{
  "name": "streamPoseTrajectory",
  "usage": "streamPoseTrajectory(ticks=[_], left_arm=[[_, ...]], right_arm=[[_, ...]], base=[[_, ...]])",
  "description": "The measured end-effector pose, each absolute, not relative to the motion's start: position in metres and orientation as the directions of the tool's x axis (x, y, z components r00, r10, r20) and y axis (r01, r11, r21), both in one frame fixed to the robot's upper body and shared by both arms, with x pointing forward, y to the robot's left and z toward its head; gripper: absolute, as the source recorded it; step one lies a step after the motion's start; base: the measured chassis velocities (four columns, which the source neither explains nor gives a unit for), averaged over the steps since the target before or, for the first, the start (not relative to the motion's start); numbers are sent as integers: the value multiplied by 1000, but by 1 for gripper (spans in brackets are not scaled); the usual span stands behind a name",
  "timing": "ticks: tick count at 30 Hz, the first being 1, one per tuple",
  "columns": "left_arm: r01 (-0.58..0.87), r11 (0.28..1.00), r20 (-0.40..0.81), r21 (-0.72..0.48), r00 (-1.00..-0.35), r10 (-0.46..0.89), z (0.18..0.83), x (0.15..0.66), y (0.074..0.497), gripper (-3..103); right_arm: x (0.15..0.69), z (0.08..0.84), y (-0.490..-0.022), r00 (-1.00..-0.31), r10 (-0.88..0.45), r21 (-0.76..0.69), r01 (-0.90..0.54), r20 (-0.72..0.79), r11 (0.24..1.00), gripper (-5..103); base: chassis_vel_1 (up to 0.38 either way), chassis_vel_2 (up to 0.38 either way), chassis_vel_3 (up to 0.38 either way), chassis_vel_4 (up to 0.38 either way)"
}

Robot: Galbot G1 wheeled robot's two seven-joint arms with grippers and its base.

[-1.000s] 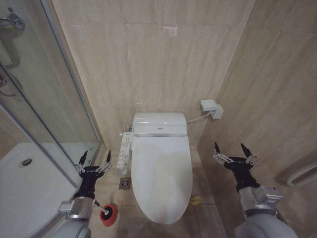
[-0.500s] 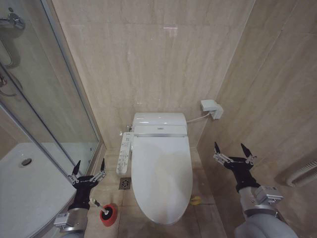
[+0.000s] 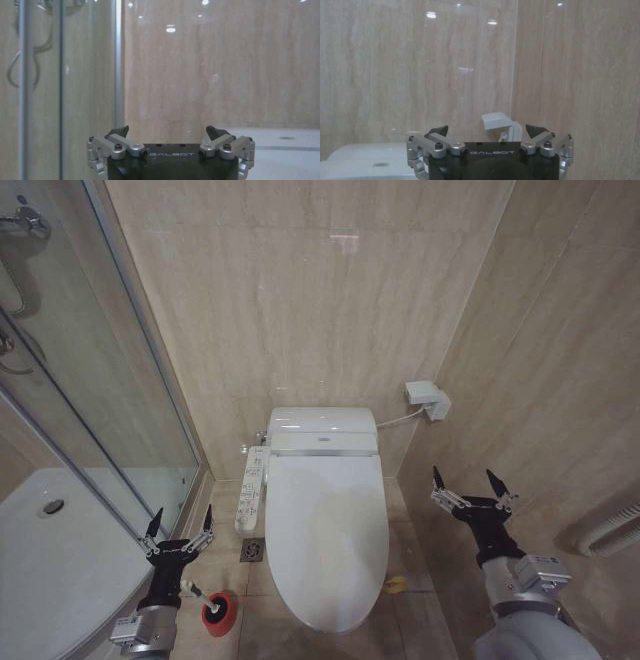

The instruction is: Open the toilet lid, clean the toilet bowl with a toilet brush, close the toilet lid, and flush.

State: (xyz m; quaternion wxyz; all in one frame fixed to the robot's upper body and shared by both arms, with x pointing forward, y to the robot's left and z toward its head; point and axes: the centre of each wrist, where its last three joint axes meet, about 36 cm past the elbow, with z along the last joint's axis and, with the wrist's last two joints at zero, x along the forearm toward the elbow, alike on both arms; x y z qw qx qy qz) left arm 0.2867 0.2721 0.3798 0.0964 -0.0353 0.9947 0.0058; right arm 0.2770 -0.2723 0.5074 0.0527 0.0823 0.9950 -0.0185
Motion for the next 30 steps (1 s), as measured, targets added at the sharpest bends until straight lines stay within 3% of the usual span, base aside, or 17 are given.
streamPoseTrajectory(ticks=[20,30], left_arm=[[-61,998,-163,-27,-984,-64,366,319,252,100],[-77,996,-229,34,-971,-67,400,320,275,100]], right_arm=[[277,507,-272,-981,162,-28,166,-108,986,100],[277,507,-272,-981,162,-28,166,-108,986,100]], base=[[0,0,0,0],[-31,32,35,-28]])
